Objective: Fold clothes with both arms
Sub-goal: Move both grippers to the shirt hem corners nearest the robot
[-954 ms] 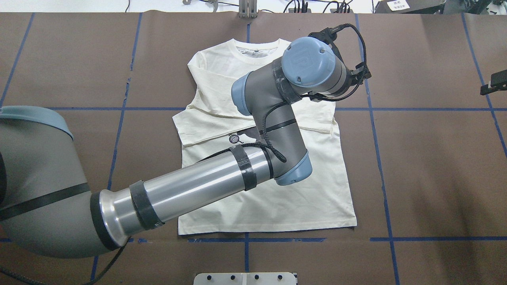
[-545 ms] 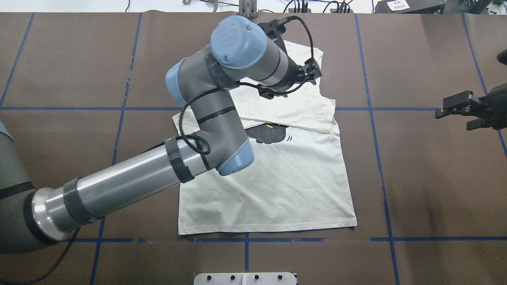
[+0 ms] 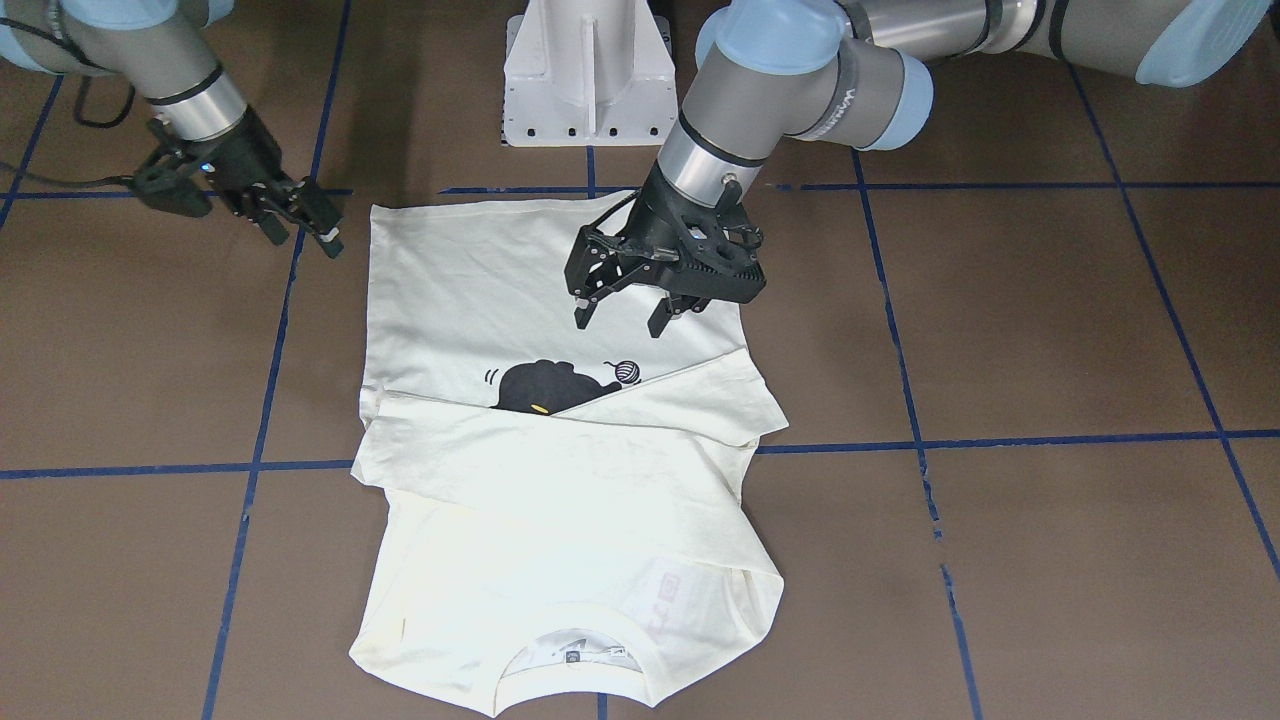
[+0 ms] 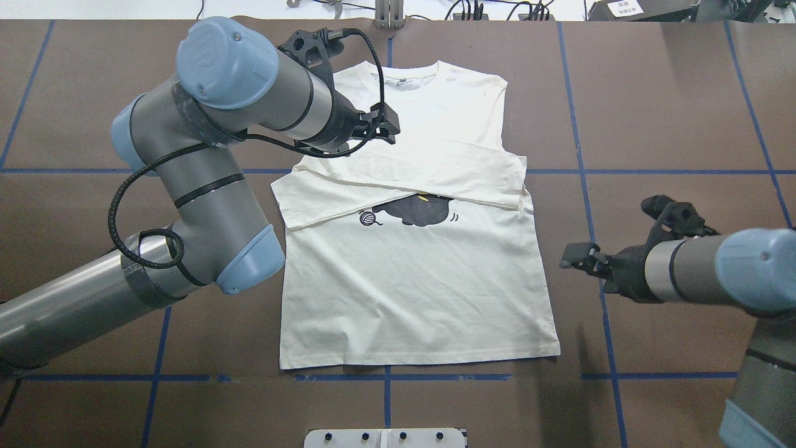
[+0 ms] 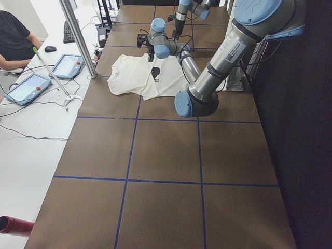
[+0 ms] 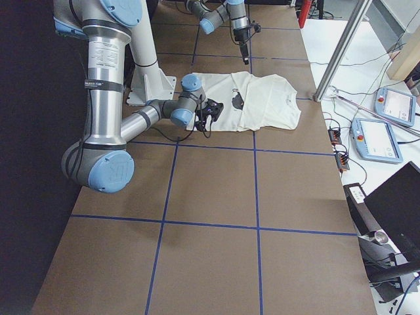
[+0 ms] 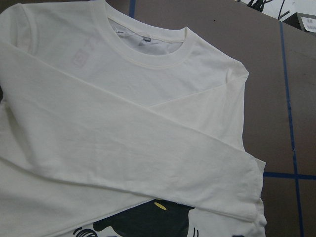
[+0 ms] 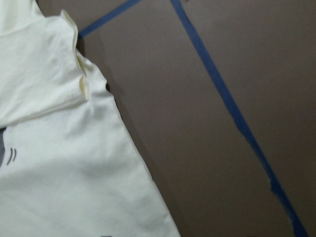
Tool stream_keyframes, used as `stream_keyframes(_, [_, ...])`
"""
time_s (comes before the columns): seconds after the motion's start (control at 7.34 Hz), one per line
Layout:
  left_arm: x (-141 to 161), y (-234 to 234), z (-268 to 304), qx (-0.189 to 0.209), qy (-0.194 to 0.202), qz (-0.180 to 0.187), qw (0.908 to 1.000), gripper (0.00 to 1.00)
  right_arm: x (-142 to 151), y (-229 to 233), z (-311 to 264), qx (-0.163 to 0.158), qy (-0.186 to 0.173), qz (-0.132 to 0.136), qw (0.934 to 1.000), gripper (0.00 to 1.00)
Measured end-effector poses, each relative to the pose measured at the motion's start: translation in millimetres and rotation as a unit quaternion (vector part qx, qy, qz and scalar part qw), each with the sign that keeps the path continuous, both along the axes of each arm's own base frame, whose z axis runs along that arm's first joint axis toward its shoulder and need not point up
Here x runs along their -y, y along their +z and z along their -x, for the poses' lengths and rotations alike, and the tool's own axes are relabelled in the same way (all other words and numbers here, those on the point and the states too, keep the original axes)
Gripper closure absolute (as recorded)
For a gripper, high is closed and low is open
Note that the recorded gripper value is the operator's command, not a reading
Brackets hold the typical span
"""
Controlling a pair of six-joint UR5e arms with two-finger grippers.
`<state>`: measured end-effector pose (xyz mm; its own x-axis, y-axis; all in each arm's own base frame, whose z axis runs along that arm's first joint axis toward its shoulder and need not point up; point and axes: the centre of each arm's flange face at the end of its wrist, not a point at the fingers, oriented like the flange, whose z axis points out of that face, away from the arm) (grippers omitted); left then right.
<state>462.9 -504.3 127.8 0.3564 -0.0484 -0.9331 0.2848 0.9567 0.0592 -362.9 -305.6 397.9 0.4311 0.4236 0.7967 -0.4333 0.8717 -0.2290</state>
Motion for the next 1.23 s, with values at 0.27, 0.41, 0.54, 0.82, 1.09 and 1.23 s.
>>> stream_keyframes(0.27, [2.0,19.4,6.0,0.009,-0.002,0.003,1.0,0.17,-57.3,4.4,45.0,-0.008,0.025,0.01,0.9996,0.12])
stream_keyframes(0.41, [3.0,26.1,7.4,0.013,-0.001,0.0,0.9999,0.17,-78.3,9.9,58.3,-0.022,0.035,0.009,0.9991,0.12])
stream_keyframes(0.54, [3.2,33.8,8.0,0.014,-0.001,-0.002,0.9999,0.16,-92.2,15.0,66.3,-0.035,0.04,0.005,0.9986,0.14])
stream_keyframes(0.82, [3.5,43.4,7.9,0.01,-0.001,-0.005,0.9999,0.16,-104.0,22.0,70.9,-0.064,0.041,0.0,0.9971,0.42])
stream_keyframes(1.09, [4.6,47.0,6.3,0.006,-0.001,-0.006,1.0,0.15,-105.9,17.8,70.1,-0.068,0.04,-0.001,0.9969,0.42])
stream_keyframes(1.23, [4.8,47.9,6.1,0.005,-0.002,-0.006,1.0,0.15,-106.4,16.5,71.5,-0.068,0.04,-0.001,0.9969,0.41])
